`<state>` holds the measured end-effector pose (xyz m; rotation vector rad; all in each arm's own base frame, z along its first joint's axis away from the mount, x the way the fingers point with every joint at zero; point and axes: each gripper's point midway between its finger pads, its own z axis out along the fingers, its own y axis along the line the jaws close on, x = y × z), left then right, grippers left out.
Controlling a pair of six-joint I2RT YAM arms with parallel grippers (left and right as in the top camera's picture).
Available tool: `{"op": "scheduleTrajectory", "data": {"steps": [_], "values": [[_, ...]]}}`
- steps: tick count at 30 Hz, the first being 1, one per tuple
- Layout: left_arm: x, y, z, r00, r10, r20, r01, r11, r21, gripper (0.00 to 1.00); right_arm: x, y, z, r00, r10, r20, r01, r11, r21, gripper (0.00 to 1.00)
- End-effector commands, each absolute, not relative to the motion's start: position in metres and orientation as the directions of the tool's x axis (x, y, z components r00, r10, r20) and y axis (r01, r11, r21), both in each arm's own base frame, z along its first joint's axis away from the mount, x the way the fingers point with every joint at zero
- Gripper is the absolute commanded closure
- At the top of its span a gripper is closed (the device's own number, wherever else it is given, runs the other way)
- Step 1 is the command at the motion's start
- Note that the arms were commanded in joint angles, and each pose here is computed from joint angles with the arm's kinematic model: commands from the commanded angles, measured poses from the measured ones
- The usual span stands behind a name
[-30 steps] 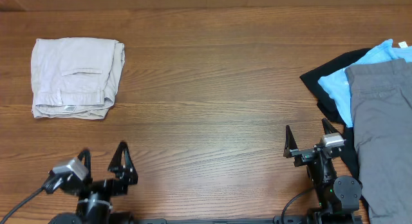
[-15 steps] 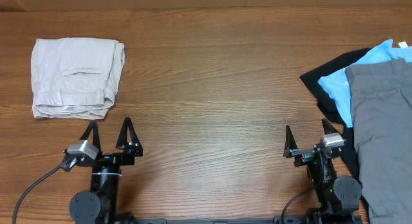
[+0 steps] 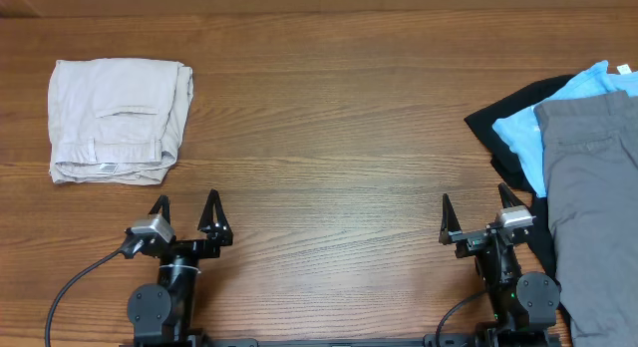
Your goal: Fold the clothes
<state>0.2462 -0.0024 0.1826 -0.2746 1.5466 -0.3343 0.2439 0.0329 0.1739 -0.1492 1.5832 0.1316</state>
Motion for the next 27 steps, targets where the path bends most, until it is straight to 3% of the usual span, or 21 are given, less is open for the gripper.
{"op": "scheduleTrajectory", "data": {"steps": [1, 10, 27], "values": [[0.246, -0.002, 0.180, 0.006, -0.253, -0.968, 0.030, 0.967, -0.252, 0.00, 0.244, 0.032, 0.172, -0.013, -0.009, -1.000, -0.173, 0.985, -0.007, 0.00], [0.246, -0.011, 0.164, -0.054, 0.005, -0.999, 0.065, 0.998, 0.001, 0.00, 0.244, 0.032, 0.172, -0.013, -0.009, -1.000, -0.173, 0.985, -0.007, 0.00], [0.245, -0.012, 0.158, -0.076, 0.023, -0.997, 0.069, 0.997, 0.017, 0.00, 0.244, 0.032, 0.172, -0.013, -0.009, -1.000, -0.173, 0.985, -0.007, 0.00]]}}
